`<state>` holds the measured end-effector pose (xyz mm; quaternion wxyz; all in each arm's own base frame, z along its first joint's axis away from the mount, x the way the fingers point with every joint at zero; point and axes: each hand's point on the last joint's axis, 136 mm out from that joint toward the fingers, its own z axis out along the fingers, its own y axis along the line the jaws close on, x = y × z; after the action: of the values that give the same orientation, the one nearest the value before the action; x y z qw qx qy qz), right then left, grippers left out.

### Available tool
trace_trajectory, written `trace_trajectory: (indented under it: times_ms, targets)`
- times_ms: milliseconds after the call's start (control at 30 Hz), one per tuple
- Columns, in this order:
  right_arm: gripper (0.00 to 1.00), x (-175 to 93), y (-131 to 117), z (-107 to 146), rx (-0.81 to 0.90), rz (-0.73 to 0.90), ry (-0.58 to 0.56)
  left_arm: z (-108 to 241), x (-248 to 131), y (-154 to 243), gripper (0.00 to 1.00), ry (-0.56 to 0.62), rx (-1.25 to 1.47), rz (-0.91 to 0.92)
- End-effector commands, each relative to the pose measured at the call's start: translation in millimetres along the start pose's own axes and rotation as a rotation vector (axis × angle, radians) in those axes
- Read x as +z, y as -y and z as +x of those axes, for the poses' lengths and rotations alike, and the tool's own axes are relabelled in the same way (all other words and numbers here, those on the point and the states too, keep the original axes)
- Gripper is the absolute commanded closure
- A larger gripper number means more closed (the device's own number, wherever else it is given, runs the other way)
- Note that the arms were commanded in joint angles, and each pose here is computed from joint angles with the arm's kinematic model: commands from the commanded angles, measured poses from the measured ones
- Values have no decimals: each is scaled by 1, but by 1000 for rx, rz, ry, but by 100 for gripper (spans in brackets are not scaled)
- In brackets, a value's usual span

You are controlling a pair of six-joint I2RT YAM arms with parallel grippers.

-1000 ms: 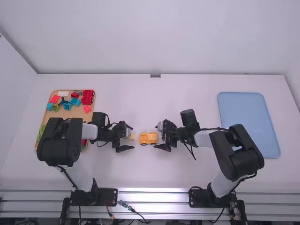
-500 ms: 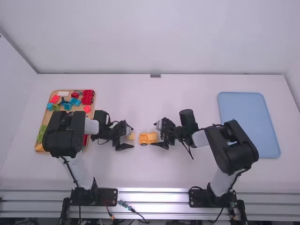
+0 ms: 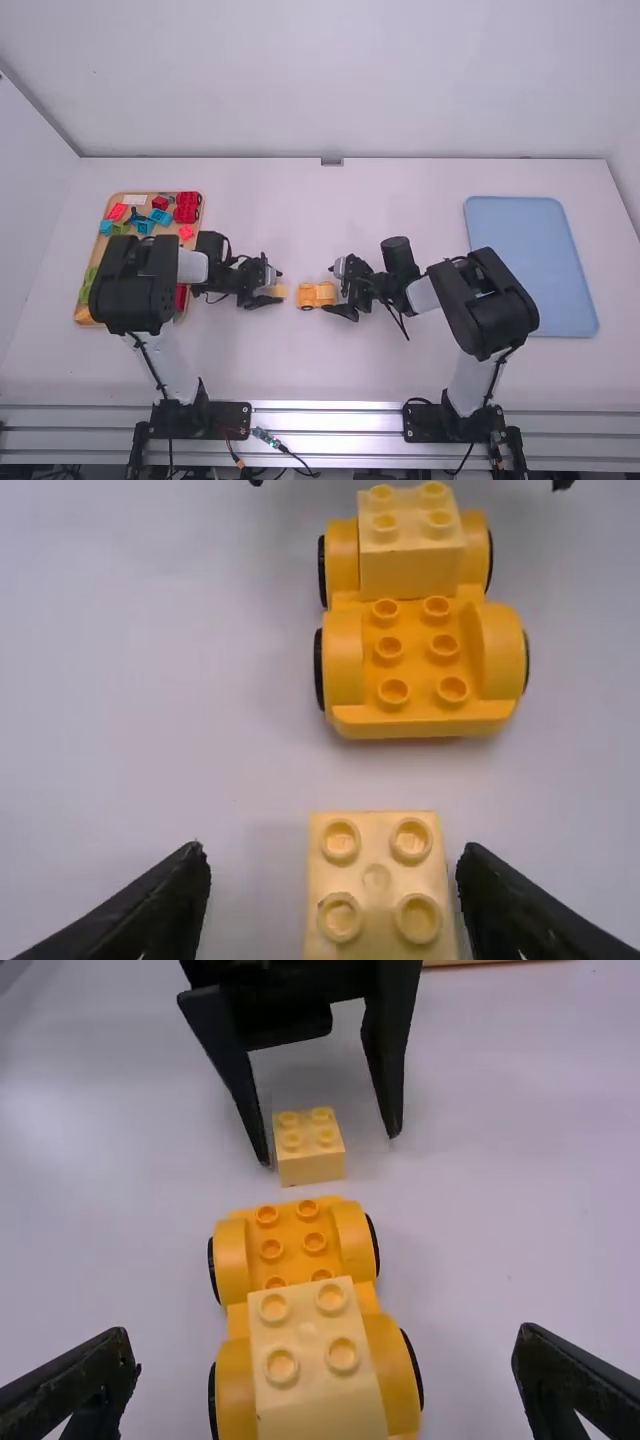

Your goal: Assemble lego blocks to make yellow taxi

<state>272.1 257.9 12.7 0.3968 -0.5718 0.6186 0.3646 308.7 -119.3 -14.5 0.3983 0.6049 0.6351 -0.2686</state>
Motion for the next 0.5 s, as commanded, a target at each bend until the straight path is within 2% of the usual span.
trace_trajectory:
  times_ms: [0,33,133,167,367,433,467]
  targets:
    - [1,1,-6,5,17,-17,-5,-1,3,11,43,25,-49,12]
    - [1,1,-6,5,18,-17,-6,0,3,11,50,26,-46,7]
    - [1,1,-6,5,21,-17,-6,-4,3,13,55,52,-42,10]
    - [1,1,-6,5,20,-17,-5,-3,3,13,63,50,-43,8]
    - [1,1,-7,5,22,-17,-6,-5,3,10,68,53,-64,6]
    - [1,1,-7,5,23,-17,-8,-5,4,10,67,49,-69,6]
    - [1,1,-7,5,25,-18,-8,-5,4,9,62,50,-69,5]
